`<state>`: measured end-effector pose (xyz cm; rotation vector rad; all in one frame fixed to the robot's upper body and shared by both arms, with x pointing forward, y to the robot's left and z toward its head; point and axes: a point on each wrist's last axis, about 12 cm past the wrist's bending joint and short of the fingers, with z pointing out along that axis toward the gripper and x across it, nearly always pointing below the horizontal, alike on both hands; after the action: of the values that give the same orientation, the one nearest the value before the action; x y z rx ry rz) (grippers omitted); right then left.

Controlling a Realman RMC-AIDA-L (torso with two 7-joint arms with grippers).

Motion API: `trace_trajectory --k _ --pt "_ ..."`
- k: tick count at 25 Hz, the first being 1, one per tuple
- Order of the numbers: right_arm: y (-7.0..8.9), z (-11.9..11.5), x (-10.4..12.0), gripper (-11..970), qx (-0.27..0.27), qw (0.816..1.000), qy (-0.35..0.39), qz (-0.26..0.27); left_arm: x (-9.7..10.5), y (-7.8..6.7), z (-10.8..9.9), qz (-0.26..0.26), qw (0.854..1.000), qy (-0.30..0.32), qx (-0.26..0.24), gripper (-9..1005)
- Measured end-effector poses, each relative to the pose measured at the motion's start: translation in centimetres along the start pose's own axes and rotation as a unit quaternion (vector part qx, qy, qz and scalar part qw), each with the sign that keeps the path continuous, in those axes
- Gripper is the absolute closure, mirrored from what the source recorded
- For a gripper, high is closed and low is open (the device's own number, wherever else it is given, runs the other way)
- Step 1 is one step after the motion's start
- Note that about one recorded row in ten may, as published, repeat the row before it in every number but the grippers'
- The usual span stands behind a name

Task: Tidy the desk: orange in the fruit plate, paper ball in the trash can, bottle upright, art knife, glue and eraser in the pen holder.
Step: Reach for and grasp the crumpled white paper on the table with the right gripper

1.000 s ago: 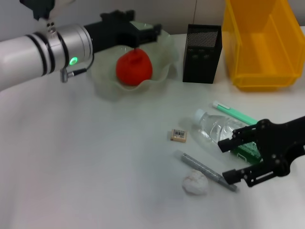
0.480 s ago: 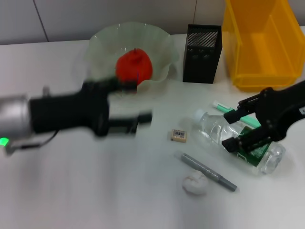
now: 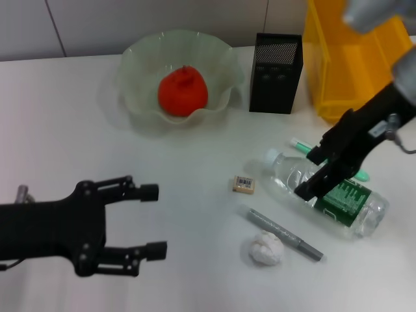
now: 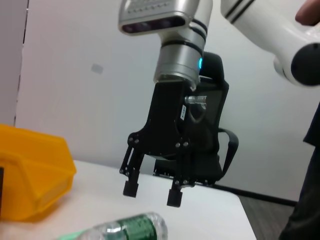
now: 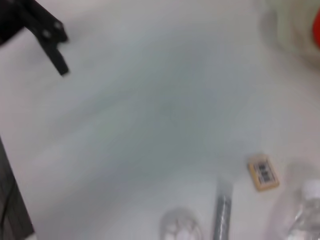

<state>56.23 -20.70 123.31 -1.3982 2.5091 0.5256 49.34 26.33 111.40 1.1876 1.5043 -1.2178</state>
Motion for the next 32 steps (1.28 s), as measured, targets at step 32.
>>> trace_trajectory --k 32 --pt "4.6 12.3 -5.1 186 0.009 0.980 0.187 -0.064 3.2 -1.3 -1.7 -0.026 0.999 0.029 -0.018 157"
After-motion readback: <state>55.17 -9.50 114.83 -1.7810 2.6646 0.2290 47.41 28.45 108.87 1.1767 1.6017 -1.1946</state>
